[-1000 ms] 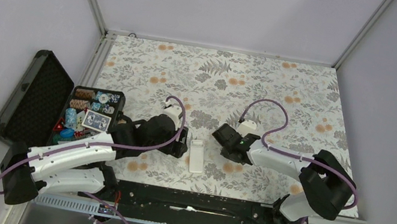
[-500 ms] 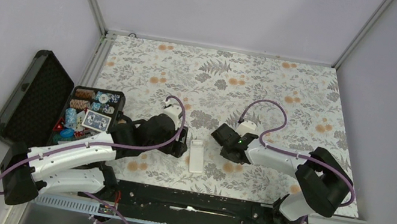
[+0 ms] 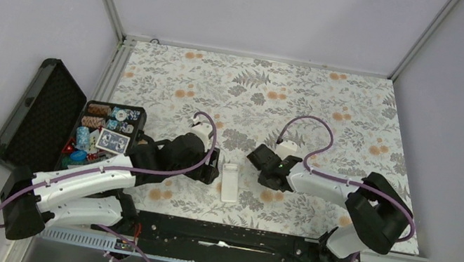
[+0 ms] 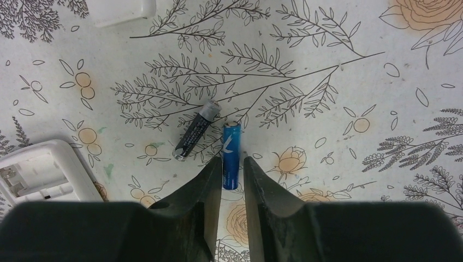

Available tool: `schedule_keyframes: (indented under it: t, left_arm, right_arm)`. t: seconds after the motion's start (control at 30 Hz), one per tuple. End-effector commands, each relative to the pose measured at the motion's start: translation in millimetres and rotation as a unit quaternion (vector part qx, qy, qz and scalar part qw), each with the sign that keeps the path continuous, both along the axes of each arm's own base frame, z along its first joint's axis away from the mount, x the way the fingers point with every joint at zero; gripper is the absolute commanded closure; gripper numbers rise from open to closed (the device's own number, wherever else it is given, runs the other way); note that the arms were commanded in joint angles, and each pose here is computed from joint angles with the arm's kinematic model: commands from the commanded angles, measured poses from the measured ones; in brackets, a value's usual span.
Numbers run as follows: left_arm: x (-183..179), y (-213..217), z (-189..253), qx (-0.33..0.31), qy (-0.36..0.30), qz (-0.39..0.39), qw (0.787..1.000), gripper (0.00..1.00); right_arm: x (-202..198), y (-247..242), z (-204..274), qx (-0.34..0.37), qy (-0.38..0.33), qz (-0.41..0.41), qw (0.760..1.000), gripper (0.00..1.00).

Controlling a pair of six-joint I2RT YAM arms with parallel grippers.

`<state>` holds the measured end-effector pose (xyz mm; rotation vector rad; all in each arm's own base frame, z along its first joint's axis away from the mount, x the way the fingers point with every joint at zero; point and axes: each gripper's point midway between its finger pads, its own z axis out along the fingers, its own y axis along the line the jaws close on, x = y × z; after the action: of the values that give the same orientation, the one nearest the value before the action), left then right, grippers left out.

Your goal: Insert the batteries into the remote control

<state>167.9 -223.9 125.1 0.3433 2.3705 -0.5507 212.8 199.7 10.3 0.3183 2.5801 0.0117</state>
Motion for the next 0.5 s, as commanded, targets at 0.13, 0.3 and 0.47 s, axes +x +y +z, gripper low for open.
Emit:
schedule_keyframes:
  t: [0.13, 0.3, 0.47]
  left_arm:
    - [6.0, -9.6, 16.0, -0.033, -0.015, 0.002, 0.999, 0.32]
    - [5.2, -9.2, 13.6, -0.036, -0.011, 0.006, 0.999, 0.32]
    - [4.1, -10.4, 10.2, -0.039, -0.005, 0.008, 0.999, 0.32]
  right_arm:
    - [-16.9, -9.4, -13.2, -0.014, 0.037, 0.033, 0.999, 0.77]
    - [-23.5, -10.7, -15.1, -0.014, 0.046, 0.056, 0.997, 0.83]
    - [-30.2, -3.7, -15.0, 0.008, 0.053, 0.097, 0.994, 1.0]
